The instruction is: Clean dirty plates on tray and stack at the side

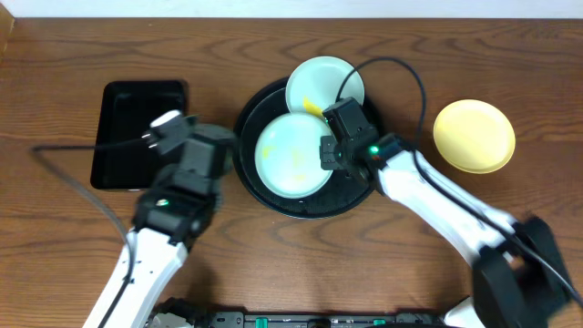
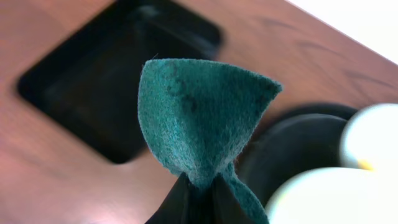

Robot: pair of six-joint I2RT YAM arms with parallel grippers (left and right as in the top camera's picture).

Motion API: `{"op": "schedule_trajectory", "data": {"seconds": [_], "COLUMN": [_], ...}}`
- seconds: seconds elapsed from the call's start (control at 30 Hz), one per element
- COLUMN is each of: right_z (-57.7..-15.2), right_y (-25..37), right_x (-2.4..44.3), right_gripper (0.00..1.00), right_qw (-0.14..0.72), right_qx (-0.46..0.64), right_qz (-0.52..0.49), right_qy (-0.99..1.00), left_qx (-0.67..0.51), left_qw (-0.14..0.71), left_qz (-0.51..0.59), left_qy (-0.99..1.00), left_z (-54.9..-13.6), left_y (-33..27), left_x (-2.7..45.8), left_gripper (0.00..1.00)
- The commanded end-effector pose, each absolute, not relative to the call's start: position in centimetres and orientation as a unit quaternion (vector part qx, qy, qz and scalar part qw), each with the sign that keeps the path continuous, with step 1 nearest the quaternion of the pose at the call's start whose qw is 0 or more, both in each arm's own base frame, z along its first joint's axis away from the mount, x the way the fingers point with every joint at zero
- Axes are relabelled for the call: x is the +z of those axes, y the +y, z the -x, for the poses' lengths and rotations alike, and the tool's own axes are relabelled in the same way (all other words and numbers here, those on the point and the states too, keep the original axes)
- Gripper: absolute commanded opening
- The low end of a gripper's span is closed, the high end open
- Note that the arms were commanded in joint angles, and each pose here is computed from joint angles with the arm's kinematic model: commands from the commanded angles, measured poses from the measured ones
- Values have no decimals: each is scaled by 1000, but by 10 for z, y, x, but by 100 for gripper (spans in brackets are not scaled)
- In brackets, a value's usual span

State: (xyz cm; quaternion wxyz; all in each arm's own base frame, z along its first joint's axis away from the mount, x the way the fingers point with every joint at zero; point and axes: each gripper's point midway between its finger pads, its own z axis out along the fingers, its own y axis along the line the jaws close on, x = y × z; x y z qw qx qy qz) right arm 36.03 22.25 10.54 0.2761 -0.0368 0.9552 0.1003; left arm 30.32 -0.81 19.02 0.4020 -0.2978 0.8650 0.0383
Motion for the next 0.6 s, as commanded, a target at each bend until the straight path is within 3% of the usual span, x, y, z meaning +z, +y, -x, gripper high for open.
{"op": "schedule_trajectory", "data": {"seconds": [0.0,0.17,0.33,0.57], "right_z": [-373,-377,-378,-377], "right_y": [200,159,146,170], "right_x": [165,234,285,324], "right_gripper": [1,1,1,1], "right_qw": [382,482,514,531], "right_qx": [20,-151,-301,-376], "right_qz": [78,114,181,266], "right_qy": [920,855,782,711], "left_qx": [52,82,66,67], "left_qw": [384,349,338,337], "left_qz": [330,383,403,404], "left_qy": [861,852,848,847], "left_z": [-291,-274,-273,-272], "left_y": [19,56,63,64], "left_x": [187,177,173,173], "left_gripper": [7,8,8,7]}}
